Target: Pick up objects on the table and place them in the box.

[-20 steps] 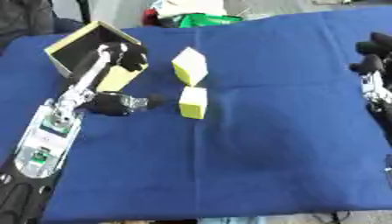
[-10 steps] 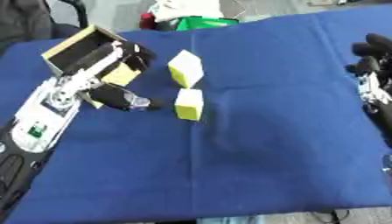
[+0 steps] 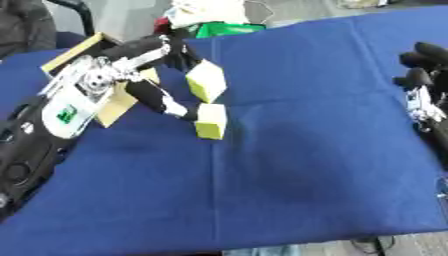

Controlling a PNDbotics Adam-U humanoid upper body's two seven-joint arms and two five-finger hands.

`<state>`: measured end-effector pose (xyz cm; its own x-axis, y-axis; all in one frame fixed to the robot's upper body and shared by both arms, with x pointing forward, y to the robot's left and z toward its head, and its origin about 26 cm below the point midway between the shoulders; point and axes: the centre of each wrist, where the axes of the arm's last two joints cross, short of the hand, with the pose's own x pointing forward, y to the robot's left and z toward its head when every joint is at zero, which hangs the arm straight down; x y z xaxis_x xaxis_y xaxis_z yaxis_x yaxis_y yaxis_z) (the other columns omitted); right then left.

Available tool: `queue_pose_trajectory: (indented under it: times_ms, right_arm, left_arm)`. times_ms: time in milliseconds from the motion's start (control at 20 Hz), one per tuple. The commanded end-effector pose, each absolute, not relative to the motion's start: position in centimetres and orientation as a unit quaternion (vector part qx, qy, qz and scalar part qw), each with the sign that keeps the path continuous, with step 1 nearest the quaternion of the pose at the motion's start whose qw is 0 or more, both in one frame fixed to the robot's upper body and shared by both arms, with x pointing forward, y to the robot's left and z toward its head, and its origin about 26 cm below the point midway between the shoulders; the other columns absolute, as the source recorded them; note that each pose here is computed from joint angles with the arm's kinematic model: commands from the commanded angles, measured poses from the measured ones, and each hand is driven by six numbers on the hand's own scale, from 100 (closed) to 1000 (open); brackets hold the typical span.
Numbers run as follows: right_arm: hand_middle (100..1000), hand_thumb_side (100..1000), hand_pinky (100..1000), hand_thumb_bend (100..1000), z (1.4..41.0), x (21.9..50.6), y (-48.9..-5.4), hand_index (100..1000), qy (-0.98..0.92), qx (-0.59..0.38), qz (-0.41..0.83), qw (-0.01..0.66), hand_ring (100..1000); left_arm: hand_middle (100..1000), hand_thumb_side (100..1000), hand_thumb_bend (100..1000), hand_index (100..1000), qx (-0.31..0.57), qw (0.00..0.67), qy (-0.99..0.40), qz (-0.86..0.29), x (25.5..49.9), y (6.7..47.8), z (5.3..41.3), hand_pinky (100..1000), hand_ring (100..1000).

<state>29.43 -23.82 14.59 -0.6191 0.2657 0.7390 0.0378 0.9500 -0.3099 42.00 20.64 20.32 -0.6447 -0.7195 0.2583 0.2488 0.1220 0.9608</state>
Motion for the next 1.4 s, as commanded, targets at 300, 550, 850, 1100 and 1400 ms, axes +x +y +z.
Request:
queue_pose_trajectory:
  times_ms: [300, 550, 850, 1100, 1400]
  right_arm:
    - [747, 523, 751, 100, 15.1, 29.4, -23.9, 874, -0.893, -0.083, 0.141, 0.419, 864]
    - [747, 523, 751, 100, 15.1, 29.3, -23.9, 874, -0.893, -0.084, 0.140, 0.420, 864]
    - [747, 523, 751, 100, 15.0, 29.4, -23.8, 874, -0.893, -0.084, 0.139, 0.420, 864]
    - [747, 524, 751, 100, 15.0, 29.4, -23.8, 873, -0.893, -0.084, 0.139, 0.421, 864]
    - [747, 524, 751, 100, 15.0, 29.4, -23.8, 873, -0.893, -0.083, 0.138, 0.421, 864]
  left_arm:
    - [677, 287, 644, 824, 0.165, 0.365, -0.600, -0.693, 43.9, 18.5, 19.3, 736, 692]
    - [680, 293, 645, 826, 0.163, 0.361, -0.597, -0.698, 44.3, 17.9, 18.8, 738, 694]
    - [688, 296, 640, 830, 0.159, 0.363, -0.587, -0.706, 44.4, 17.6, 18.1, 742, 698]
    - [686, 267, 593, 829, 0.158, 0.371, -0.579, -0.709, 44.5, 17.7, 17.3, 739, 694]
    - [644, 204, 497, 813, 0.164, 0.376, -0.574, -0.708, 44.7, 18.0, 16.5, 723, 658]
